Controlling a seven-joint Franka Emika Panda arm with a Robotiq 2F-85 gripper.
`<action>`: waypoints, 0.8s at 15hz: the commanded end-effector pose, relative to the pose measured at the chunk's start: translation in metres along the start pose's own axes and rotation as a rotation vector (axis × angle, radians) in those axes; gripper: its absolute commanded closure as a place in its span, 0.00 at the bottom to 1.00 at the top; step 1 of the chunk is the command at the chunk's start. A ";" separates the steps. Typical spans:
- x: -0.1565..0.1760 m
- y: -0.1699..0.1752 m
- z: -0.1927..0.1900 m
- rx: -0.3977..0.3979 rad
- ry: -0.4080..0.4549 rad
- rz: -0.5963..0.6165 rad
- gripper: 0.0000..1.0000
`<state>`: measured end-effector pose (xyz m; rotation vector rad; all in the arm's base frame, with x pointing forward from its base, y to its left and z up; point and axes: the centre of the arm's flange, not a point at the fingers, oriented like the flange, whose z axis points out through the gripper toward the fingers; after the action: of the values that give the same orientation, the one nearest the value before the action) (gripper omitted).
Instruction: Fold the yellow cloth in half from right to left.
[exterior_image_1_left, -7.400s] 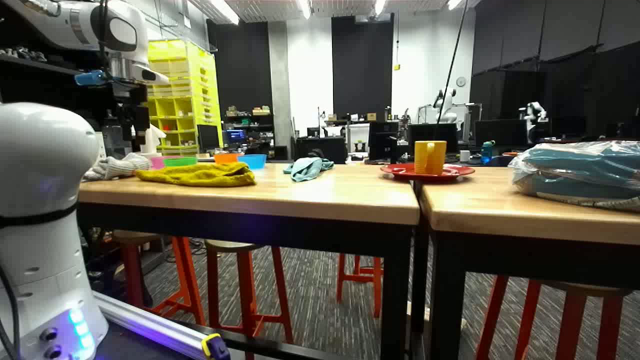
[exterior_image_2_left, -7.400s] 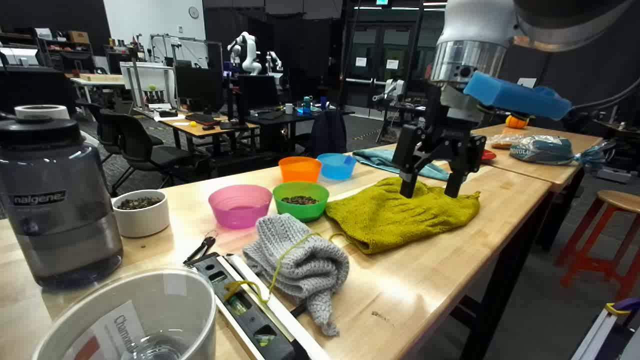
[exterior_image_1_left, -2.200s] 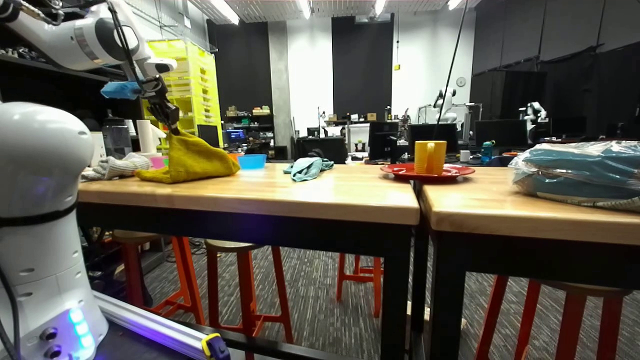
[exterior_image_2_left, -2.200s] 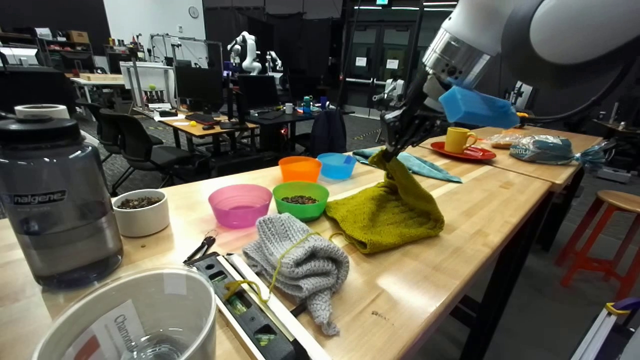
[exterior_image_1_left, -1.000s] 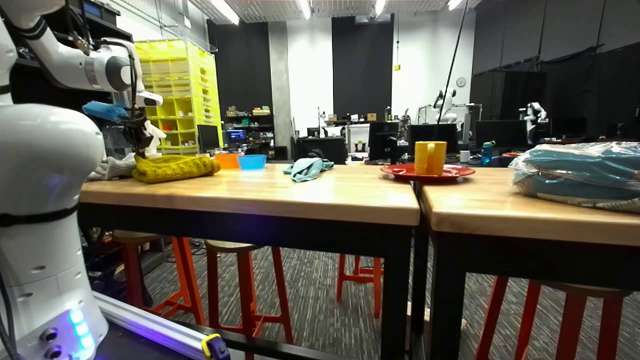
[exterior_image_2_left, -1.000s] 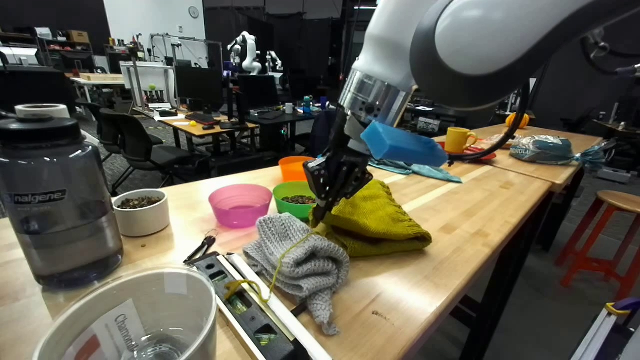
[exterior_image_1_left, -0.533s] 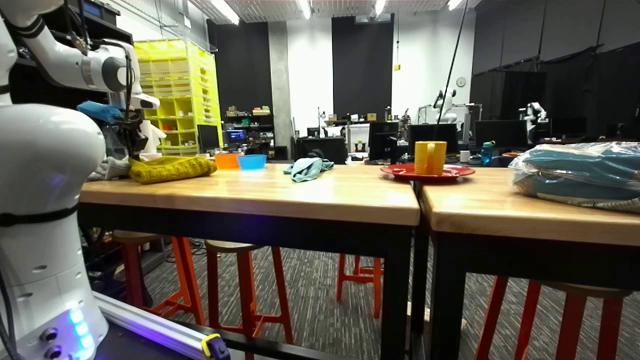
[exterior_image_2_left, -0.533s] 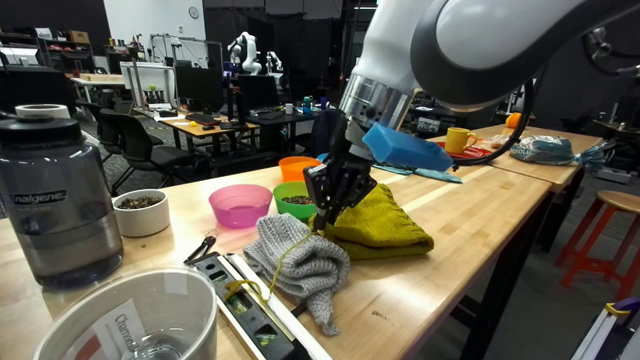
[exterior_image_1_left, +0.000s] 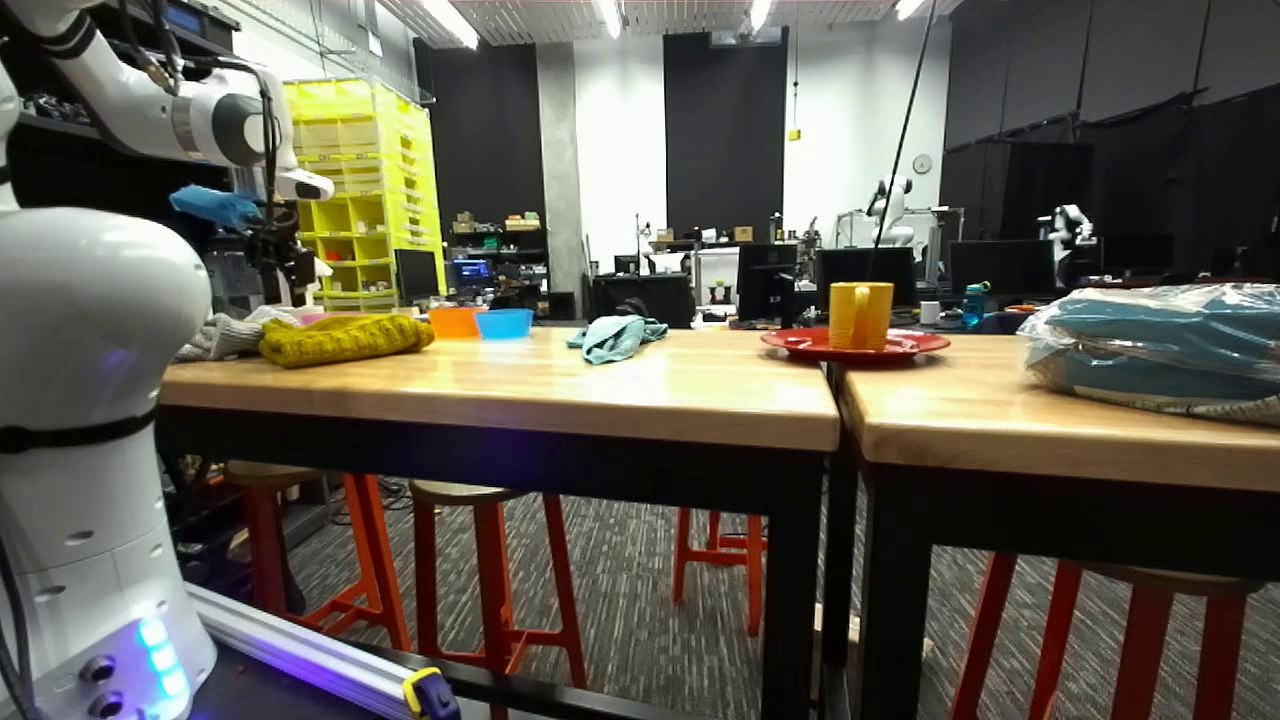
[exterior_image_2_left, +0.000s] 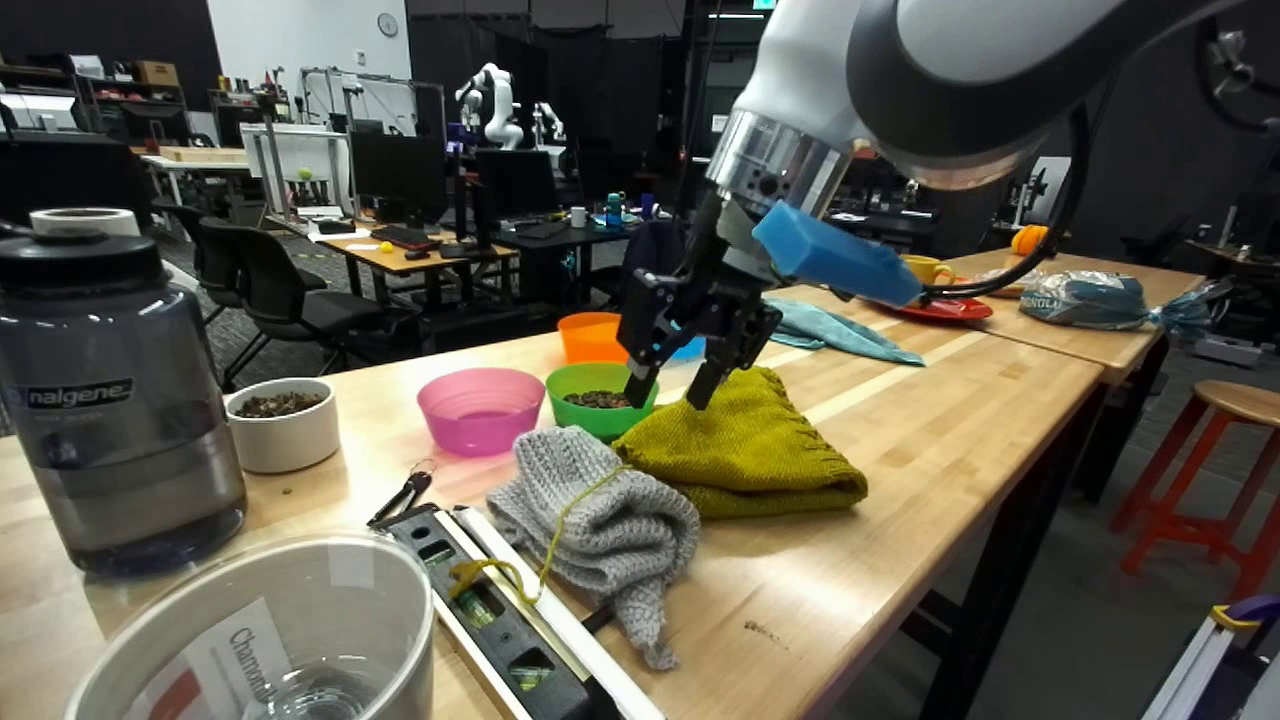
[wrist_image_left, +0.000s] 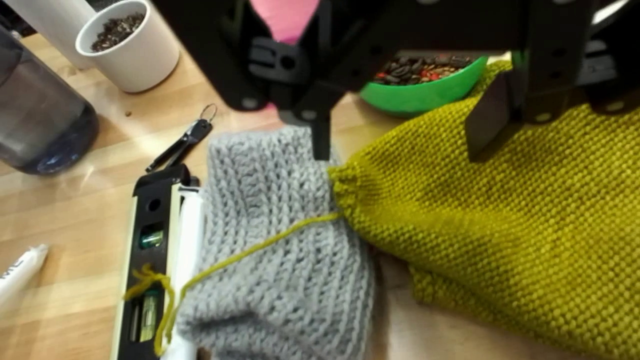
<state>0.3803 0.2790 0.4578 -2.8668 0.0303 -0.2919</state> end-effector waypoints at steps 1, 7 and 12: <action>-0.013 0.029 -0.025 -0.009 0.002 0.018 0.02; -0.026 0.074 -0.034 -0.022 -0.029 0.091 0.00; -0.035 0.109 -0.033 -0.032 -0.039 0.153 0.00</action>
<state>0.3560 0.1890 0.4561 -2.8962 0.2092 -0.2242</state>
